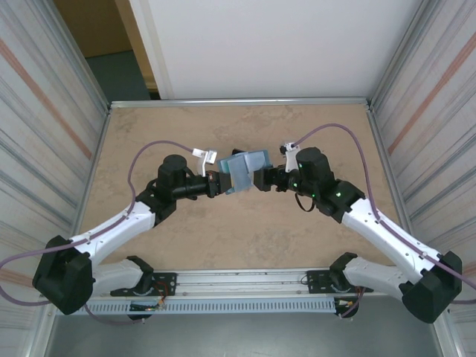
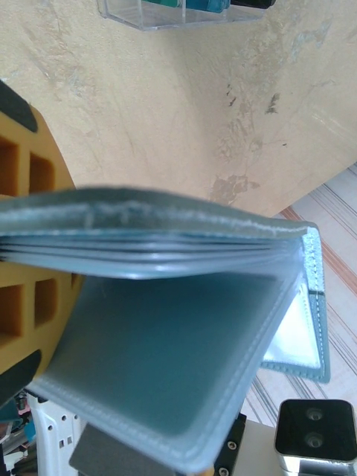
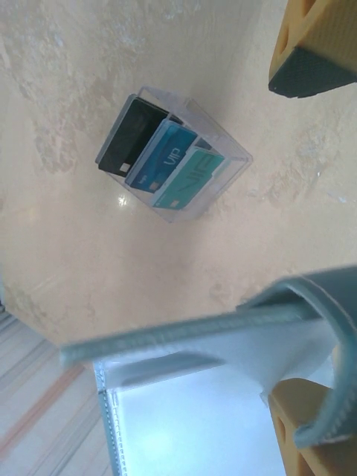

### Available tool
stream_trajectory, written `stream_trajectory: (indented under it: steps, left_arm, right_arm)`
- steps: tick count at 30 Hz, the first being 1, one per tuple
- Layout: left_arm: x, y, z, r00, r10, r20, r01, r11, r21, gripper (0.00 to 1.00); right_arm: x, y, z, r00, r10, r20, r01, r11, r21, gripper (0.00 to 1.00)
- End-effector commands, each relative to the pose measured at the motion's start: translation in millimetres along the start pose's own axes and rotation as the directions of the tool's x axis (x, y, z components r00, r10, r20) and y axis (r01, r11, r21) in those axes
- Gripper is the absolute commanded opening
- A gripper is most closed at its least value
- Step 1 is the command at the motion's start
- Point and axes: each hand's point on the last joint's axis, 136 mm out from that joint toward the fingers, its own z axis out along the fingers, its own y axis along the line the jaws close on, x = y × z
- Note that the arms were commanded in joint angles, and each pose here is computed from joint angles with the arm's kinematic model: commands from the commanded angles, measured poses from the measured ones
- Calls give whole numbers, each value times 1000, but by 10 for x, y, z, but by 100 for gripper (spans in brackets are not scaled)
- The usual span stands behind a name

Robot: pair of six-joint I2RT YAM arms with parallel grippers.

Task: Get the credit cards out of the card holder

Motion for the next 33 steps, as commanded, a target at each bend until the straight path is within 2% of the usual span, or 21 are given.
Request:
stream_trajectory:
  steps: [1,6,10,23,33]
  left_arm:
    - [-105,-100,-15,1000,21,20,-22,999,27,0]
    - [-122,-88,10,1000,16,19,-17,1000,24,0]
    - [-142,-86,30,1000,12,21,-12,1000,23,0]
    - [-164,-45,76,1000,-16,22,16,1000,22,0]
    - [-147,-34,84,1000,-22,17,22,999,24,0]
  right_arm:
    - [-6,-31,-78,999,31,11,-31,1000,-7,98]
    - [4,233,-182,1000,-21,5,21,989,-146,99]
    - [71,346,-161,998,-67,-12,64,982,-176,99]
    - [253,410,98,987,-129,-94,114,982,-151,99]
    - [276,504,169,985,-142,-98,123,975,-183,99]
